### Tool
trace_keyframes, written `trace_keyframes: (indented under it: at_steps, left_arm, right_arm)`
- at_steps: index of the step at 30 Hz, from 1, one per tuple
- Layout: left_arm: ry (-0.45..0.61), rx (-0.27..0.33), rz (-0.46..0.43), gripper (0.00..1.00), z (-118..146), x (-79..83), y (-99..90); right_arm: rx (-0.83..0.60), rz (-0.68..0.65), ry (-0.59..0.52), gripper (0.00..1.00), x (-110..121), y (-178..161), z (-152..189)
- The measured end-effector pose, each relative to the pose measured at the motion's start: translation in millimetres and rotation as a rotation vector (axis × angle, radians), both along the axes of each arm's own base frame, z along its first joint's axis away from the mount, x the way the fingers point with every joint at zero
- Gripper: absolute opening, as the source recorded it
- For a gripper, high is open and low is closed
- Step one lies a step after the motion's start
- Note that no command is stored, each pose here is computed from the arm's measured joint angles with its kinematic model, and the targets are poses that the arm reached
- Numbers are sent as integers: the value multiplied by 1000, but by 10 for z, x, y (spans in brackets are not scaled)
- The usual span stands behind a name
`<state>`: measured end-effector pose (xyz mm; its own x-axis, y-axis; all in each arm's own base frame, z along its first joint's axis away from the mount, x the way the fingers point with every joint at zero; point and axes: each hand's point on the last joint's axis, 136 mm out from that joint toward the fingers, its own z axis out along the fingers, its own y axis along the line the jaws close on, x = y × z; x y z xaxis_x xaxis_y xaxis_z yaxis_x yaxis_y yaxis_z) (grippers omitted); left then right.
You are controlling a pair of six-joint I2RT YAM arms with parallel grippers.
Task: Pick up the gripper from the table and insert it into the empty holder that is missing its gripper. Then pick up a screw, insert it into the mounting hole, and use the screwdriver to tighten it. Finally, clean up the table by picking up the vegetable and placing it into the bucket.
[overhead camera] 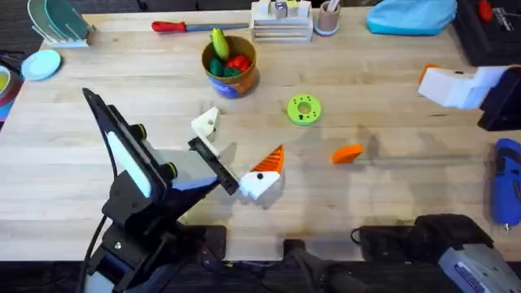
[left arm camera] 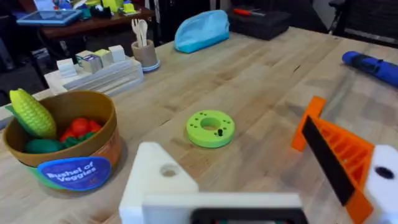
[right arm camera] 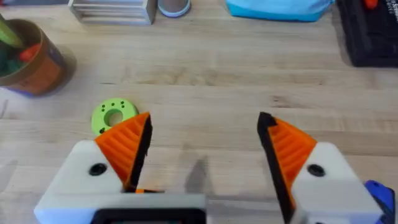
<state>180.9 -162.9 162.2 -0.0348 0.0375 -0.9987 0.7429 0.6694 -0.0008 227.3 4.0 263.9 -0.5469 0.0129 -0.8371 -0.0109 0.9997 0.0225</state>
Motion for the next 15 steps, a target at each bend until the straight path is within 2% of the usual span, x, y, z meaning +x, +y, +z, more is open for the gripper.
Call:
trace_keyframes:
  at_steps: [10, 13, 15]
  left_arm:
    - [0, 0, 0, 993, 0, 0, 0]
    - [0, 0, 0, 993, 1, -1, 0]
    - [0, 0, -1, 992, 0, -1, -1]
  right_arm:
    - [38, 4, 19, 992, -25, 42, -35]
    - [62, 77, 45, 992, -49, 170, -81]
    - [55, 151, 119, 992, -93, 273, -216]
